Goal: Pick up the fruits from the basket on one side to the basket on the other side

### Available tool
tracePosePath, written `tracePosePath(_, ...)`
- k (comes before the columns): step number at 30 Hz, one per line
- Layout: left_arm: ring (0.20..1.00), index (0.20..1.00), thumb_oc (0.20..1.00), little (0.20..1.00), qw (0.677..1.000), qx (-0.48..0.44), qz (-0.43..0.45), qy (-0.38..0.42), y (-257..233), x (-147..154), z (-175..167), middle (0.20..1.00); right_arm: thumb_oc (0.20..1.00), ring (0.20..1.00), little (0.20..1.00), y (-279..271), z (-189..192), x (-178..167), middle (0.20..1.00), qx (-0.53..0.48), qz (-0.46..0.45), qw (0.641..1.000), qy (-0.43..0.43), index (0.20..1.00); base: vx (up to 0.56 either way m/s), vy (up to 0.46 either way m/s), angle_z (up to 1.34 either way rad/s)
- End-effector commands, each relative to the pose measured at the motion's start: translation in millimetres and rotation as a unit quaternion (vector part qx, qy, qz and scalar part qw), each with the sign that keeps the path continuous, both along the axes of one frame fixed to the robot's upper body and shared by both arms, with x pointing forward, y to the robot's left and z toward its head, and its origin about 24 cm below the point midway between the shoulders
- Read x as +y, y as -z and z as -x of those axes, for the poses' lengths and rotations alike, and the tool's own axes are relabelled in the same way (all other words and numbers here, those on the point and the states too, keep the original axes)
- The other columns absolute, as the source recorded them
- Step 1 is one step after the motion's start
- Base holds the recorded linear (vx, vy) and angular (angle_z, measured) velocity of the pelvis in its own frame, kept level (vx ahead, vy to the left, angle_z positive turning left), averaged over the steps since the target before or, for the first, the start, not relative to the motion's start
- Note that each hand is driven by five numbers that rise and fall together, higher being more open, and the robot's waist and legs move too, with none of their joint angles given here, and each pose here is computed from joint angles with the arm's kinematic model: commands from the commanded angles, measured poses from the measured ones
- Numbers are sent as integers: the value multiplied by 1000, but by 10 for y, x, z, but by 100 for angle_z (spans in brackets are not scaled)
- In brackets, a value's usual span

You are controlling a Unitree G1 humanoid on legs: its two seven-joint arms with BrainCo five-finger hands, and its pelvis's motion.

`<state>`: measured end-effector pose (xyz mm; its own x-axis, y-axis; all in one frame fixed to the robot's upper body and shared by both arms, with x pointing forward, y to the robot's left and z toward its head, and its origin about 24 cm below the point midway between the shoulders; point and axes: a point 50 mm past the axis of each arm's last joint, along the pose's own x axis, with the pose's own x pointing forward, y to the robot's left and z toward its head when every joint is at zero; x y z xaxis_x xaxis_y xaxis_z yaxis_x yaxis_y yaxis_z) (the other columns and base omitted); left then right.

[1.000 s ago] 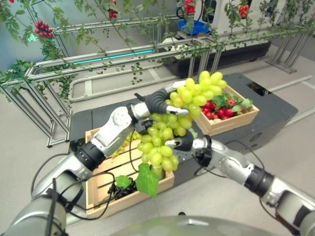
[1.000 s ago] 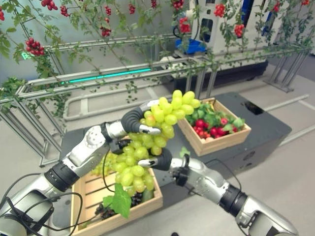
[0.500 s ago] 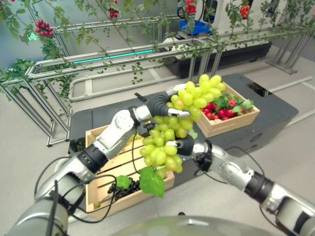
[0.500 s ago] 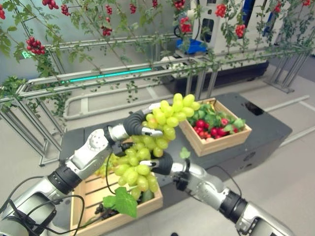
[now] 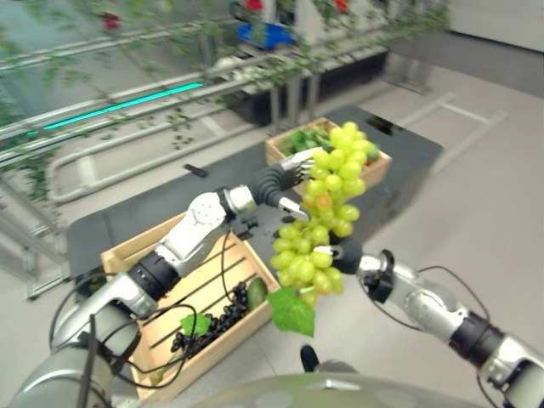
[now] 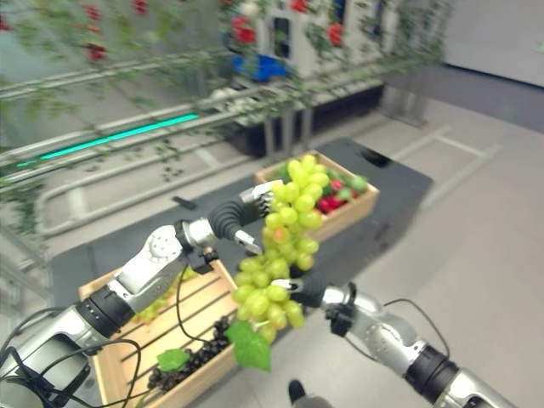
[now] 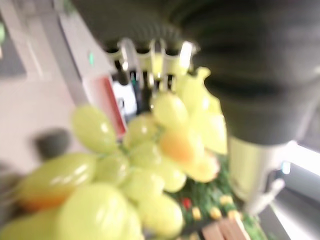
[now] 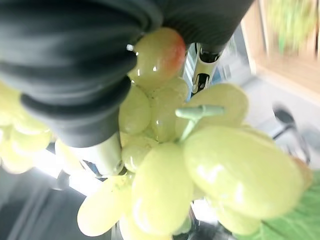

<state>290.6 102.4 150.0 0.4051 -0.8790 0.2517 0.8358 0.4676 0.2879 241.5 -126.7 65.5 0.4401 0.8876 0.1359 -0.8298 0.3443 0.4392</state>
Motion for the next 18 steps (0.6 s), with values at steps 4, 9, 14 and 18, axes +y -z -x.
tracePosePath(4, 1000, 1000, 1000, 1000, 994, -22, 64, -91, -139, 506, 8, 1000, 200, 200, 200, -454, -232, -263, 200, -112, -28, 991, 75, 200, -80, 34, -105)
tracePosePath(9, 1000, 1000, 1000, 1000, 987, 26, 80, -135, 128, 741, 113, 1000, 200, 200, 200, -403, -182, -615, 200, -107, -19, 984, 144, 200, 43, -146, -85)
tracePosePath(14, 1000, 1000, 1000, 1000, 978, 71, 93, -173, 358, 867, 157, 1000, 200, 200, 200, -463, -91, -1060, 200, -127, 11, 964, 234, 200, 69, -156, -30)
tracePosePath(18, 1000, 1000, 1000, 1000, 967, 92, 103, -212, 486, 944, 143, 1000, 200, 200, 200, -501, -39, -1272, 200, -136, 12, 948, 287, 200, 58, -195, -11)
